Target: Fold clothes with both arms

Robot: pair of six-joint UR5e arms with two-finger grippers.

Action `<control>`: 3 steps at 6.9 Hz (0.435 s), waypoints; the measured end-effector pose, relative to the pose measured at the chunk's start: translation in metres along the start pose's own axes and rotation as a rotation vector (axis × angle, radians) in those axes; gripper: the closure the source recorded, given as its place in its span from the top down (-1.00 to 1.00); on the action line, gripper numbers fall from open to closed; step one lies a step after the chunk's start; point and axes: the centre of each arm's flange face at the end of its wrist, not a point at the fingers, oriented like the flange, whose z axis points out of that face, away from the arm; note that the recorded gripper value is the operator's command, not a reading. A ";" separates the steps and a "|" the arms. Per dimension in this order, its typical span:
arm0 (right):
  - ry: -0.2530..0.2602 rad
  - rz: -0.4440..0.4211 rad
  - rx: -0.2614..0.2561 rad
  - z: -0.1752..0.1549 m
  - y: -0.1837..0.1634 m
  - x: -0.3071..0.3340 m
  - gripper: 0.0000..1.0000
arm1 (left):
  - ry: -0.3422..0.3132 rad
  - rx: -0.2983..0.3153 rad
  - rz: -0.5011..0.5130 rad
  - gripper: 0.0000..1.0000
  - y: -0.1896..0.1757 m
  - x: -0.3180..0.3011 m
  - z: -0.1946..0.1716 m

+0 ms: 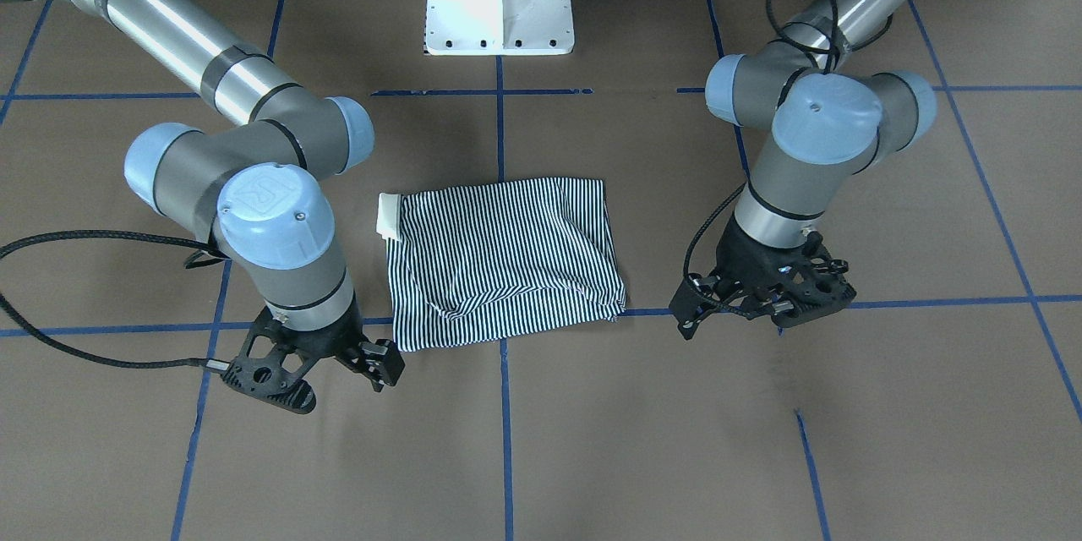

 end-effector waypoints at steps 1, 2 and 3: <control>0.023 -0.123 -0.010 -0.018 -0.021 0.063 1.00 | 0.002 0.004 0.099 1.00 -0.022 -0.045 -0.027; 0.037 -0.223 -0.025 -0.034 -0.045 0.141 1.00 | -0.014 0.016 0.207 1.00 -0.047 -0.096 -0.051; 0.051 -0.311 -0.045 -0.044 -0.068 0.225 1.00 | -0.053 0.033 0.312 1.00 -0.071 -0.153 -0.073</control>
